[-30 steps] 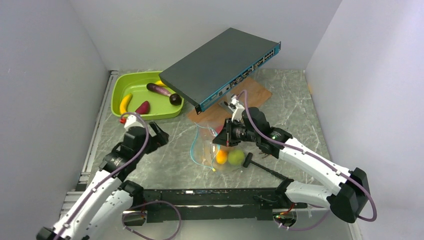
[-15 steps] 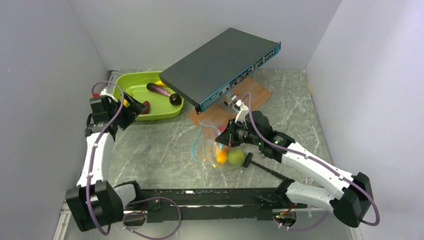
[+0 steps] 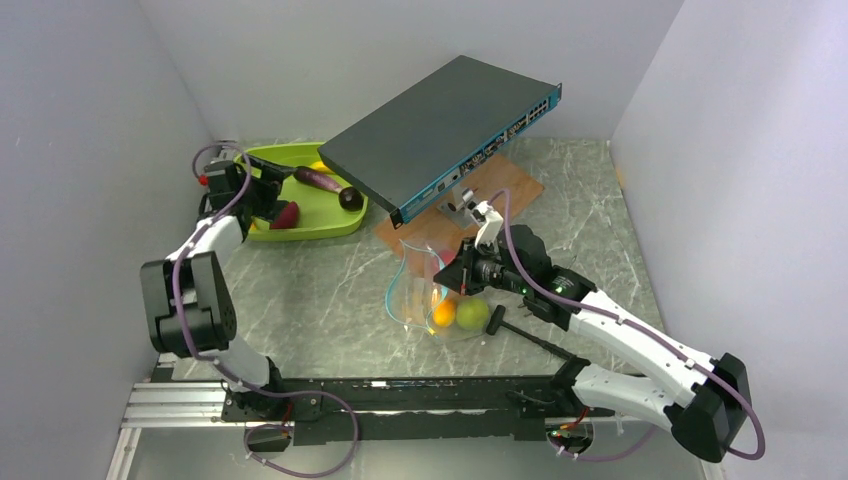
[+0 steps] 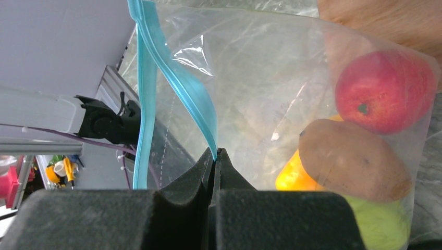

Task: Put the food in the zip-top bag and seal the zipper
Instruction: Pick up the fake vegetable from the bin.

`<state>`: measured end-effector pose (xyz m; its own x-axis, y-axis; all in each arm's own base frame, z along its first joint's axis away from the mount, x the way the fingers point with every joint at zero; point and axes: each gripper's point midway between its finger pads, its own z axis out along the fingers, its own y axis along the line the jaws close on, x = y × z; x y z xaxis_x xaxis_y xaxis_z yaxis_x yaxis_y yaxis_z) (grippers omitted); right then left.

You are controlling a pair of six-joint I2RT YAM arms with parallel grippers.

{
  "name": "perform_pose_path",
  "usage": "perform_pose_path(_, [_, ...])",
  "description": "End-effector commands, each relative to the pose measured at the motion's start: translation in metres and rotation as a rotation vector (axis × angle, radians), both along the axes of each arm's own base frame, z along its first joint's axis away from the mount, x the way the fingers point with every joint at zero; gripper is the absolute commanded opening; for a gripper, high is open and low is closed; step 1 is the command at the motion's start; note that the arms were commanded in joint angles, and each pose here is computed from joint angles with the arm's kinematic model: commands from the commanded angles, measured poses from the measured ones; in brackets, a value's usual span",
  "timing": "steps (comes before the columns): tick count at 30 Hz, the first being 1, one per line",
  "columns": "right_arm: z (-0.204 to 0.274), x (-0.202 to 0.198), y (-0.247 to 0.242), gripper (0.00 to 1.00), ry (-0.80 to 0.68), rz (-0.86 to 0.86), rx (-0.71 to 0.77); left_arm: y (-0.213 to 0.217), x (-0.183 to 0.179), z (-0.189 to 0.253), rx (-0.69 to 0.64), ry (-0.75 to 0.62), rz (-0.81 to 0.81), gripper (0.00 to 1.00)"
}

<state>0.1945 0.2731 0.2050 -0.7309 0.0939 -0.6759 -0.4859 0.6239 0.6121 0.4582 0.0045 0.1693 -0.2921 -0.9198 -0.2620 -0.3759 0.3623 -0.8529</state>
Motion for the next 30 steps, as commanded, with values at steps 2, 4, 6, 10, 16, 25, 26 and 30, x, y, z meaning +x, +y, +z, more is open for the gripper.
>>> perform_pose_path(2, [0.017, 0.004, 0.003, 0.00, -0.092, 0.013, 0.048, -0.008, 0.050, 0.023, 0.049, -0.120, 0.060, 0.98])
perform_pose_path(4, [0.015, 0.002, 0.003, 0.00, -0.102, 0.014, 0.044, -0.009, 0.060, 0.012, 0.076, -0.092, 0.070, 0.98])
perform_pose_path(6, [0.016, 0.001, 0.003, 0.00, -0.135, 0.004, 0.015, -0.008, 0.064, -0.002, 0.085, -0.071, 0.104, 0.96])
perform_pose_path(10, [0.021, -0.008, 0.006, 0.00, -0.190, 0.021, -0.023, -0.012, 0.075, -0.026, 0.073, -0.038, 0.168, 0.91])
perform_pose_path(16, [0.021, -0.020, 0.010, 0.00, -0.218, 0.048, -0.033, -0.032, 0.099, -0.061, 0.059, 0.018, 0.158, 0.91])
perform_pose_path(25, [0.020, -0.021, 0.005, 0.00, -0.243, 0.031, -0.060, -0.031, 0.124, -0.093, 0.023, 0.011, 0.229, 0.79])
perform_pose_path(26, [0.021, -0.021, 0.006, 0.00, -0.245, 0.035, -0.060, -0.029, 0.126, -0.095, 0.024, 0.011, 0.237, 0.78])
perform_pose_path(30, [0.022, -0.023, 0.008, 0.00, -0.250, 0.045, -0.058, -0.025, 0.130, -0.101, 0.017, 0.005, 0.264, 0.71])
